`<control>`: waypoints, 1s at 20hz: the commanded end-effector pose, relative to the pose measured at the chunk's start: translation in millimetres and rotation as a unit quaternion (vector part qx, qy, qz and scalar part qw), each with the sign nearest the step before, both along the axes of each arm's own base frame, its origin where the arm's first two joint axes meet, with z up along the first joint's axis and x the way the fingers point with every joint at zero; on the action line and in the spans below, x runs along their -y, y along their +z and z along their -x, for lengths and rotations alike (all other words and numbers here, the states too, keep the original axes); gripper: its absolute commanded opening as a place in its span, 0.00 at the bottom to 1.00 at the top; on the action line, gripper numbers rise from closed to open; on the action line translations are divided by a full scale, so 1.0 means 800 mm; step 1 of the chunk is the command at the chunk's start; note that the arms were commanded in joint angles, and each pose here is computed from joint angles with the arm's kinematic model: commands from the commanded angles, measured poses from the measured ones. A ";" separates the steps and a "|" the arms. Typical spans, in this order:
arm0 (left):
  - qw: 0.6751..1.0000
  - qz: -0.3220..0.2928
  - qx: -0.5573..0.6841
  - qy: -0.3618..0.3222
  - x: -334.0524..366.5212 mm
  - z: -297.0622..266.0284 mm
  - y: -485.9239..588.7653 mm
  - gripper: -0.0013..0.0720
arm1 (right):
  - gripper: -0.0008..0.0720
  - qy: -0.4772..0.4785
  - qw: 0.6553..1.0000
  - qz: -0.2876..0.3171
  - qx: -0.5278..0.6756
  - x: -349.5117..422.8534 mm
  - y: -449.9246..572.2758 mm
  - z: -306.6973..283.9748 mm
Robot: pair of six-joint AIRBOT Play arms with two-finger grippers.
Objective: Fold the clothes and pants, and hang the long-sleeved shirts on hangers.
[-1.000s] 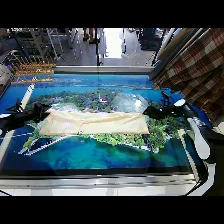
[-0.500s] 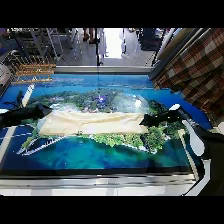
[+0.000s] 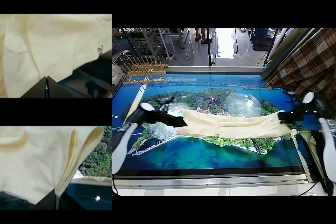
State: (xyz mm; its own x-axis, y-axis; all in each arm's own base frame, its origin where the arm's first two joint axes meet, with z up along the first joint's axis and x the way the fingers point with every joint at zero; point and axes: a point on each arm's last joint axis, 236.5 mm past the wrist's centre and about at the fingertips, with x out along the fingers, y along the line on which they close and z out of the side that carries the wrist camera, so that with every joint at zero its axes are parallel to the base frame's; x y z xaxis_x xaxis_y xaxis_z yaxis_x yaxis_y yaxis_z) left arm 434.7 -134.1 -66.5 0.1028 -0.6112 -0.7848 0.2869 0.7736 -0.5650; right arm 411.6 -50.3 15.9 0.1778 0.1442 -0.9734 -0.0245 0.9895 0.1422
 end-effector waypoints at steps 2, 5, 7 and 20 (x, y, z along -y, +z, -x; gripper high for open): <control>0.997 -0.080 -0.006 -0.005 0.026 0.003 -0.041 0.02 | 0.03 0.023 0.991 -0.087 0.096 -0.121 0.120 -0.004; 0.997 -0.077 0.018 0.000 0.017 -0.011 -0.005 0.02 | 0.03 0.073 0.974 -0.152 0.153 -0.284 0.138 -0.027; 0.997 -0.070 0.033 0.011 -0.008 -0.018 0.041 0.02 | 0.03 0.104 0.961 -0.189 0.176 -0.402 0.117 -0.033; 0.993 -0.068 0.082 0.042 -0.077 -0.007 0.140 0.02 | 0.64 0.217 0.945 -0.190 0.153 -0.568 0.022 -0.071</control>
